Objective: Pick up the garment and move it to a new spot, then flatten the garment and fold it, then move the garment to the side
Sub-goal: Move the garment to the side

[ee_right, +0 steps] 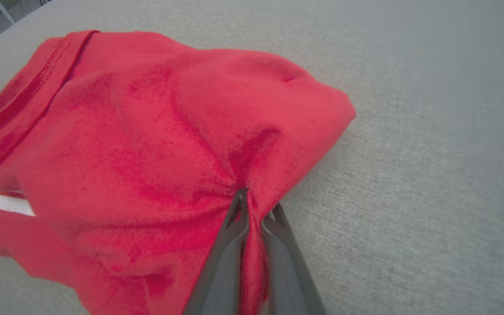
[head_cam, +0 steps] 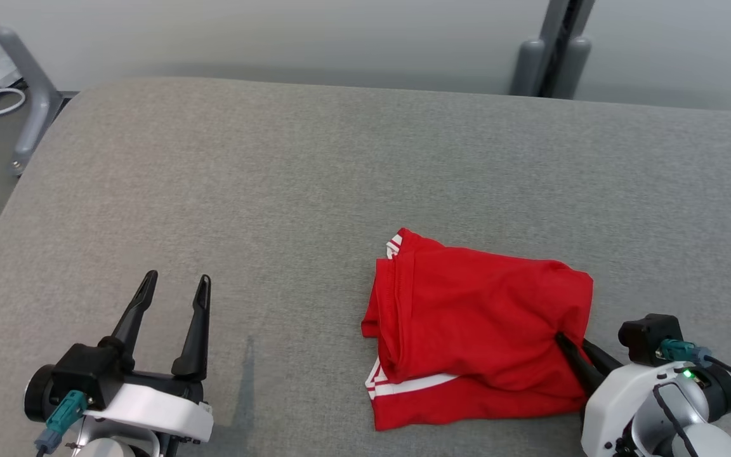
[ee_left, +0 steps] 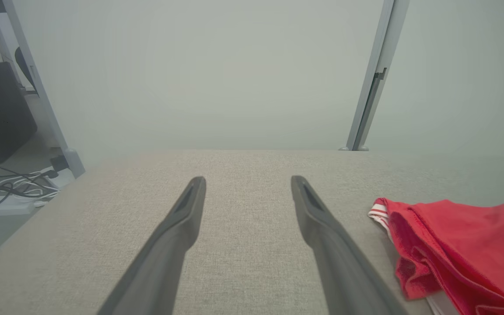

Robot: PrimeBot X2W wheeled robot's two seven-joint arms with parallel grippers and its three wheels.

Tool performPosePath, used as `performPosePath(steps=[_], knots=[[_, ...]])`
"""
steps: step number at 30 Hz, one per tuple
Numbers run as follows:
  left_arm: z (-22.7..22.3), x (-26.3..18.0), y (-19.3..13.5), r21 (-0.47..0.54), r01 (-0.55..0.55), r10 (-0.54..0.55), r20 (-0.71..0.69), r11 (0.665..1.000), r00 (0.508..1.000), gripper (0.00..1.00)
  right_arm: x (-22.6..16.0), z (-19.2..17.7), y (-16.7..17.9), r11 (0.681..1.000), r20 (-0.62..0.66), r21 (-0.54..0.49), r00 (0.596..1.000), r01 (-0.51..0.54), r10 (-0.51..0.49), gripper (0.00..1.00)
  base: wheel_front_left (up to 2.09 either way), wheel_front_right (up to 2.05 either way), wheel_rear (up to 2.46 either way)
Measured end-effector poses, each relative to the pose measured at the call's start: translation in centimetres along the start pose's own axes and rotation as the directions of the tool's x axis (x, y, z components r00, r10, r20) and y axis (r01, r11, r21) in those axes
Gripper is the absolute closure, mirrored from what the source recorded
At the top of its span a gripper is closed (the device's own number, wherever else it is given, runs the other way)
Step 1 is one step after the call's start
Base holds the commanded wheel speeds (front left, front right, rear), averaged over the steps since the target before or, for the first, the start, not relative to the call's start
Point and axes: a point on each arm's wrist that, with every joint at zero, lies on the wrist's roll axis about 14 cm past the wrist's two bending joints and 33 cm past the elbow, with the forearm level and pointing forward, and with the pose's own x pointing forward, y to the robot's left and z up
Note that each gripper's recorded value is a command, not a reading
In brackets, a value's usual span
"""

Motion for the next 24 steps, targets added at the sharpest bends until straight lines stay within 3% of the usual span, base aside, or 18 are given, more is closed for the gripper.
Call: performPosePath(steps=[10,18,24], knots=[[-0.1,2.0,-5.0,-0.006,0.160,-0.160,0.007,0.987,0.987,0.00,-6.6,0.5,-4.1,0.986,0.048,-0.063,0.987,0.156,-0.153,1.00,0.00,0.00,0.00],[0.0,4.0,-10.5,-0.015,0.319,-0.319,0.012,0.948,0.948,0.00,-11.3,-0.1,-6.9,0.957,0.072,-0.030,0.955,0.290,-0.287,1.00,0.00,0.00,0.00],[-0.8,5.2,-13.3,-0.025,0.397,-0.397,-0.008,0.918,0.918,0.00,-12.7,0.6,-8.3,0.938,0.108,-0.023,0.934,0.345,-0.340,1.00,0.00,0.00,0.00]])
